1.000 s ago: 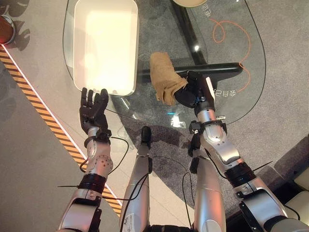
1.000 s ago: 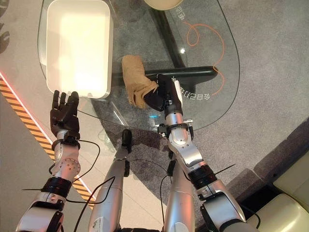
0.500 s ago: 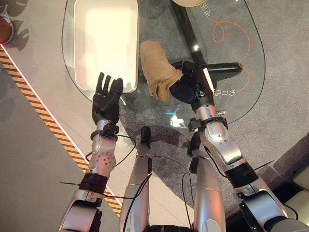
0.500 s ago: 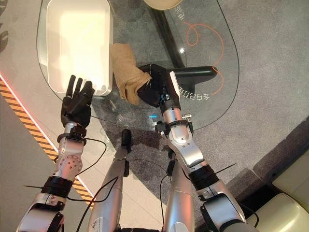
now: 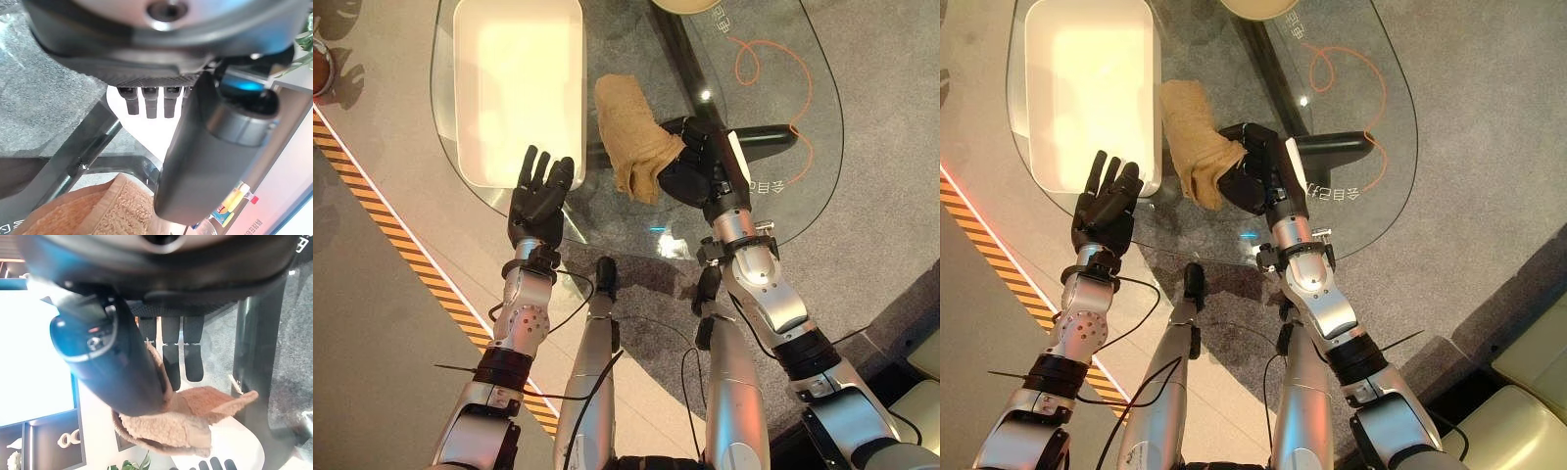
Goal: Wipe the table with a cloth and put it in the basket.
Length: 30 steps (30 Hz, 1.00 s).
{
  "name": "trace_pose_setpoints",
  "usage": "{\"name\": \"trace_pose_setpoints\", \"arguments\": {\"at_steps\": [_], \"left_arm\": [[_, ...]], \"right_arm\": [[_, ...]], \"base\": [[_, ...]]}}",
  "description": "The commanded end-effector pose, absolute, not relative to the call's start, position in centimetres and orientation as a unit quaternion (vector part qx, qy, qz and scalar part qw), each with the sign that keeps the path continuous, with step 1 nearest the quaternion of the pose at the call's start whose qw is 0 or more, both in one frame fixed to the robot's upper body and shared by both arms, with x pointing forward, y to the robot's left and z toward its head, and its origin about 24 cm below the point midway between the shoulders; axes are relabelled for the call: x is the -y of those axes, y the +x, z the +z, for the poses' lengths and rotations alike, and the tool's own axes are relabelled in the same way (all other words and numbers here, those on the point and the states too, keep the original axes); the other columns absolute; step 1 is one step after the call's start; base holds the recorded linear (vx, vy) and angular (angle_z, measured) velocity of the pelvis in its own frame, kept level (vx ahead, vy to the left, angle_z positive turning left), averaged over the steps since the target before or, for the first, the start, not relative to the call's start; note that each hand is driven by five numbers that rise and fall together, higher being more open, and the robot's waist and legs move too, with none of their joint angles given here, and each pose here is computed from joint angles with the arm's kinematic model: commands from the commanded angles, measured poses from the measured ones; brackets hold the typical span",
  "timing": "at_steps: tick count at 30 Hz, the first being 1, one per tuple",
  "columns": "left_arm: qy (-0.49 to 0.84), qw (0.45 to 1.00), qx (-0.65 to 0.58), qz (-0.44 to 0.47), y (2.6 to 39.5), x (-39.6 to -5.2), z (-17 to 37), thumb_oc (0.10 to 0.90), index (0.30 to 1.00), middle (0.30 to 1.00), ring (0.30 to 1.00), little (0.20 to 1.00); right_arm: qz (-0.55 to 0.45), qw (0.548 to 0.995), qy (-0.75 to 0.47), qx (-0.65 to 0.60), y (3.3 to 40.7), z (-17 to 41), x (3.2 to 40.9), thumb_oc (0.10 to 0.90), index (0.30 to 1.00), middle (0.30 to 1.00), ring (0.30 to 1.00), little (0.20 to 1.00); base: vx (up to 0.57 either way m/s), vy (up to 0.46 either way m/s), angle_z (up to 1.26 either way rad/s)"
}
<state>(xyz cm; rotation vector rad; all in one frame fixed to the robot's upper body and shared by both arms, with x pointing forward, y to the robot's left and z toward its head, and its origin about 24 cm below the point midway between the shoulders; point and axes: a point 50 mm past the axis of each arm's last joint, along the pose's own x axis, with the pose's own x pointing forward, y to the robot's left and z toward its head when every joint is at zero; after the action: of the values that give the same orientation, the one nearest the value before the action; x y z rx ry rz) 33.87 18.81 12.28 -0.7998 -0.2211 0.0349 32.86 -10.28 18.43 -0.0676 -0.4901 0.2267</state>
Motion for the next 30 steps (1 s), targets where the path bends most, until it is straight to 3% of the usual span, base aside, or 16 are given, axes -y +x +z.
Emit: {"name": "trace_pose_setpoints", "arguments": {"at_steps": [1,30], "left_arm": [[-0.395,0.893,0.211,-0.043,33.5,-18.8,17.9,0.800,0.900,0.900,0.900,0.900],[-0.491,0.838,0.204,-0.121,35.8,-14.8,23.1,0.800,0.900,0.900,0.900,0.900]], "right_arm": [[0.207,0.840,0.067,0.498,26.5,27.6,8.5,0.100,0.300,0.300,0.300,0.200],[0.271,0.812,0.061,0.514,25.8,29.3,5.8,0.100,0.300,0.300,0.300,0.200]], "base": [[0.00,0.000,0.00],[0.00,0.000,0.00]]}}
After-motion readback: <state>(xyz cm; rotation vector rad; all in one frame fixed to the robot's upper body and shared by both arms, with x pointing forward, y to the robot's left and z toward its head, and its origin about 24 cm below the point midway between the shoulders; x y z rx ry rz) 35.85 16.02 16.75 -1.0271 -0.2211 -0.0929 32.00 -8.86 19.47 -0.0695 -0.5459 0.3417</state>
